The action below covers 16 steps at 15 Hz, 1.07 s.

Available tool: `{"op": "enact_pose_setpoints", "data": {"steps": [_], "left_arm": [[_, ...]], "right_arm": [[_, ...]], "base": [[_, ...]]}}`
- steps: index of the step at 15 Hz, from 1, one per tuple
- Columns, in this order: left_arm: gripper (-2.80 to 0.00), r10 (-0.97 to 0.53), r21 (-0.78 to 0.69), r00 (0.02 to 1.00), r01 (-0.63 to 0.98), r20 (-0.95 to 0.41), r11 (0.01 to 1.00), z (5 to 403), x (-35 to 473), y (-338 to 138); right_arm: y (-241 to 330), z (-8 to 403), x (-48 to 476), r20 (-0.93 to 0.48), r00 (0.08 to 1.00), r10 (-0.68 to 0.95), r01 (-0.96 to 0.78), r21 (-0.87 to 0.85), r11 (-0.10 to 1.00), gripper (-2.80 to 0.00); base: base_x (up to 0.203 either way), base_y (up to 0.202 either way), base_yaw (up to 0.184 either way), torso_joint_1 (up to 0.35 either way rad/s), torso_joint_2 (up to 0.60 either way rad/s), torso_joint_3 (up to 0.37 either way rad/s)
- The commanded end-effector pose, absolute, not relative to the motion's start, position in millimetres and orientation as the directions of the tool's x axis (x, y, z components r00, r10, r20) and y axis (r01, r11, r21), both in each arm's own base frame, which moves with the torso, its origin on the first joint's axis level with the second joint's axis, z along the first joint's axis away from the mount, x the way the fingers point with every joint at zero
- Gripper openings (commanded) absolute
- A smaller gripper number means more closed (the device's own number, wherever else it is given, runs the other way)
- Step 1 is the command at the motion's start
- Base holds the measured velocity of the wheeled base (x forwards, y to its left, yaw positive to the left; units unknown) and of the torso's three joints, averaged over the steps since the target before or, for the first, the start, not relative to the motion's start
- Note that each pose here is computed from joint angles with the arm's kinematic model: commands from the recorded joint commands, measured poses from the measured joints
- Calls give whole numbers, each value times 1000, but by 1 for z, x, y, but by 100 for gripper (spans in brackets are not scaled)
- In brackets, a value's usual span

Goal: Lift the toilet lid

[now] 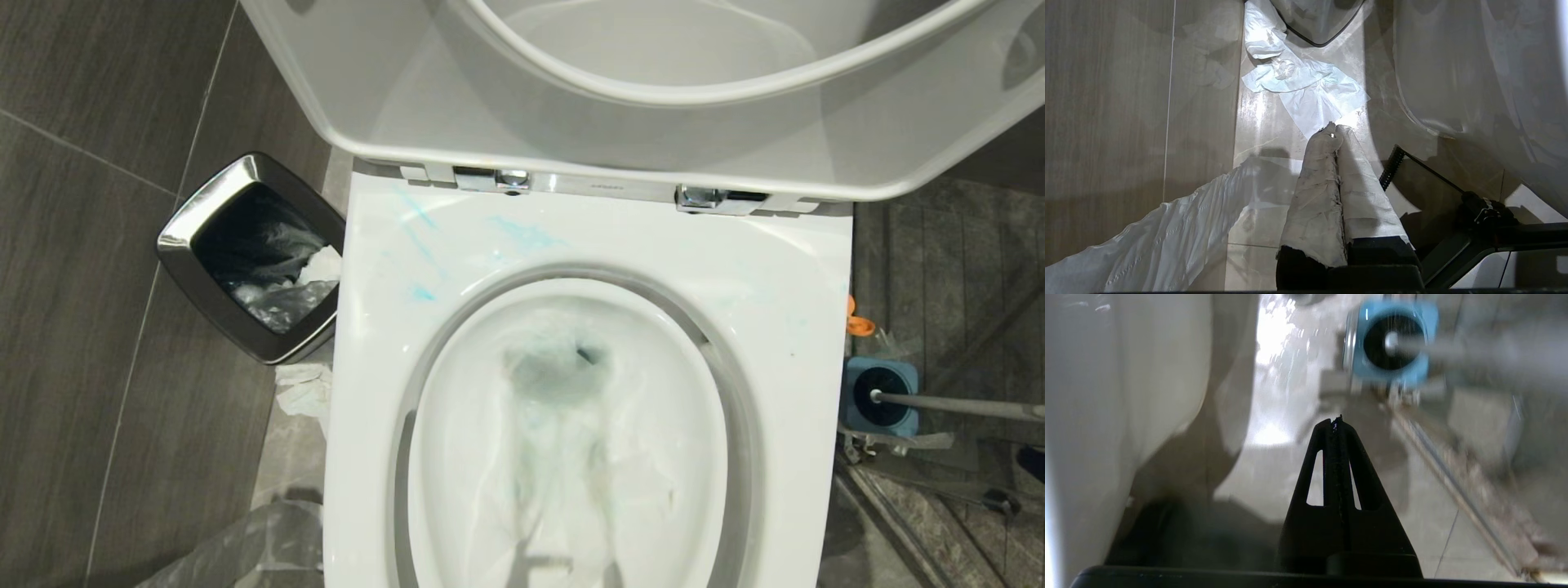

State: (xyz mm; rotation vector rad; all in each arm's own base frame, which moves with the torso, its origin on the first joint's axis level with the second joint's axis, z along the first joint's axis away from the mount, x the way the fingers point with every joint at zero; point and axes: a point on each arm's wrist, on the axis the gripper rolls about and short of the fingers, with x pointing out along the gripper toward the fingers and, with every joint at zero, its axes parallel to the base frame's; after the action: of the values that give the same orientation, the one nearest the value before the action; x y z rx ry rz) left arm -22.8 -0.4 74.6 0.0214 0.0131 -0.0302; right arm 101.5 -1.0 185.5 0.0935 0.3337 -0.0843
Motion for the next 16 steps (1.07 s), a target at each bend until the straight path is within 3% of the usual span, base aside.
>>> {"op": "enact_pose_setpoints", "data": {"steps": [1,3,7,12,16], "left_arm": [[-280,-31,21,999,31,-15,999,75,-23,0],[-280,-31,21,999,31,-15,999,75,-23,0],[-280,-31,21,999,31,-15,999,75,-23,0],[-280,-31,21,999,31,-15,999,75,-23,0],[-280,-31,21,999,31,-15,999,75,-23,0]], "right_arm": [[10,159,201,-373,926,-61,89,59,994,-280],[46,138,222,-296,955,14,6,66,998,-280],[108,85,210,-376,921,100,-70,92,993,-280],[119,23,228,-445,894,-52,61,5,998,-280],[106,-8,204,-487,859,-156,133,-82,988,-280]], "base": [[0,0,0,0,0,0],[0,0,0,0,0,0],[0,0,0,0,0,0],[0,0,0,1,-5,1],[0,0,0,0,0,0]]}}
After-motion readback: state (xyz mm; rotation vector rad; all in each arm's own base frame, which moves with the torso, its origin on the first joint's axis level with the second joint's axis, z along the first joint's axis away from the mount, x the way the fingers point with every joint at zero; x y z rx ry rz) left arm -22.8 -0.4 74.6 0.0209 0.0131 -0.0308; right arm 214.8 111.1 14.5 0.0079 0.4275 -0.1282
